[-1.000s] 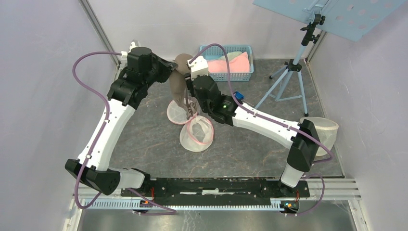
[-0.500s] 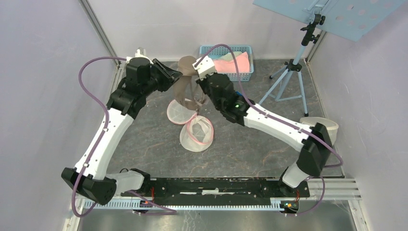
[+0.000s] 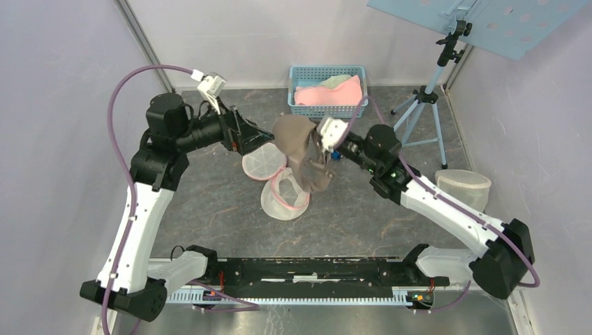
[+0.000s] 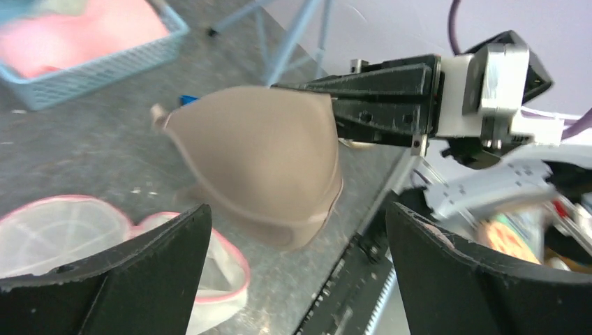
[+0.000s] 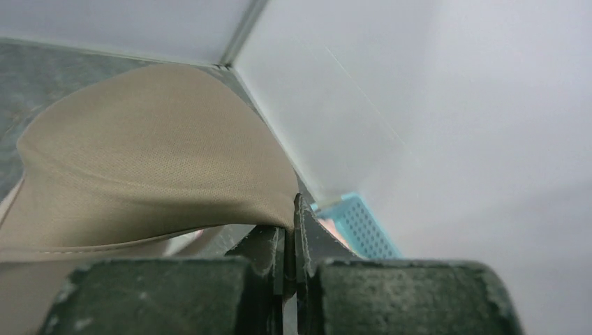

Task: Unzip the laundry bag and remove the bra
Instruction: Pick up the bra from the laundry bag.

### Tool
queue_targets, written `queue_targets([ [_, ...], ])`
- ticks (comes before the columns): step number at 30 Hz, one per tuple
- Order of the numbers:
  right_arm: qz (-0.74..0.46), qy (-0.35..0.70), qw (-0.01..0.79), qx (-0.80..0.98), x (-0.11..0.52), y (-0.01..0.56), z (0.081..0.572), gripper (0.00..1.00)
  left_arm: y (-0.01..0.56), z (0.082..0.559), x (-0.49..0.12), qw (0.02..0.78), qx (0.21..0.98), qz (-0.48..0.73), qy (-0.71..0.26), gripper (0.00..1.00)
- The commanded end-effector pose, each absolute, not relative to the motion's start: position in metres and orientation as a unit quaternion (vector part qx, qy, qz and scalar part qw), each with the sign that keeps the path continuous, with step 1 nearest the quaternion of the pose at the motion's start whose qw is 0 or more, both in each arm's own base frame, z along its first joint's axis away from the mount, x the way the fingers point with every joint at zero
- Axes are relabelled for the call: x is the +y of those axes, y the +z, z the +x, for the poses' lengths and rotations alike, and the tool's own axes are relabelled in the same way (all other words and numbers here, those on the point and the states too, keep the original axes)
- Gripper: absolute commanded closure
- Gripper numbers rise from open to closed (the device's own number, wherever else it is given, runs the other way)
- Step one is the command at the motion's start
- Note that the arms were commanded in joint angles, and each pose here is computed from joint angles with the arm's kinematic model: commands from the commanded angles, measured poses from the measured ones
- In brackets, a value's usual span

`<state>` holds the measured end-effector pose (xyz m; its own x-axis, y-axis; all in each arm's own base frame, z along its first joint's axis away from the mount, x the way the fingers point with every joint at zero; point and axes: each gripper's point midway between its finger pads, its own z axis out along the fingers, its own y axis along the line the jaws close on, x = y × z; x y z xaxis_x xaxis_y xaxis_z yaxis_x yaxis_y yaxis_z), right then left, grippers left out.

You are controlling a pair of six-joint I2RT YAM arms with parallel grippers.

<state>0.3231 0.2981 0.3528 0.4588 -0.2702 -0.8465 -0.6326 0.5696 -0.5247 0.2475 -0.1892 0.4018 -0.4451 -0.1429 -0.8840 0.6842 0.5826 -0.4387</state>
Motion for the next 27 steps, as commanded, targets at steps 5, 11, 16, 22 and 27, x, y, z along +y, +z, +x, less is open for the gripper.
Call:
queue_targets([
  [5, -0.536, 0.105, 0.792, 0.273, 0.305, 0.401, 0.26, 1.0, 0.373, 0.24, -0.222, 0.352, 0.741, 0.178, -0.544, 0.0],
  [11, -0.554, 0.078, 0.798, 0.225, 0.302, 0.403, 0.248, 1.0, 0.356, 0.237, -0.233, 0.274, 0.725, 0.084, -0.627, 0.0],
  [16, -0.57, 0.07, 0.793, 0.203, 0.303, 0.396, 0.24, 1.0, 0.381, 0.224, -0.243, 0.27, 0.664, 0.089, -0.691, 0.0],
  [22, -0.58, 0.076, 0.789, 0.185, 0.306, 0.389, 0.231, 1.0, 0.402, 0.206, -0.26, 0.269, 0.635, 0.133, -0.712, 0.16],
  [27, -0.57, 0.072, 0.797, 0.189, 0.306, 0.393, 0.232, 0.99, 0.412, 0.201, -0.262, 0.276, 0.61, 0.153, -0.727, 0.52],
])
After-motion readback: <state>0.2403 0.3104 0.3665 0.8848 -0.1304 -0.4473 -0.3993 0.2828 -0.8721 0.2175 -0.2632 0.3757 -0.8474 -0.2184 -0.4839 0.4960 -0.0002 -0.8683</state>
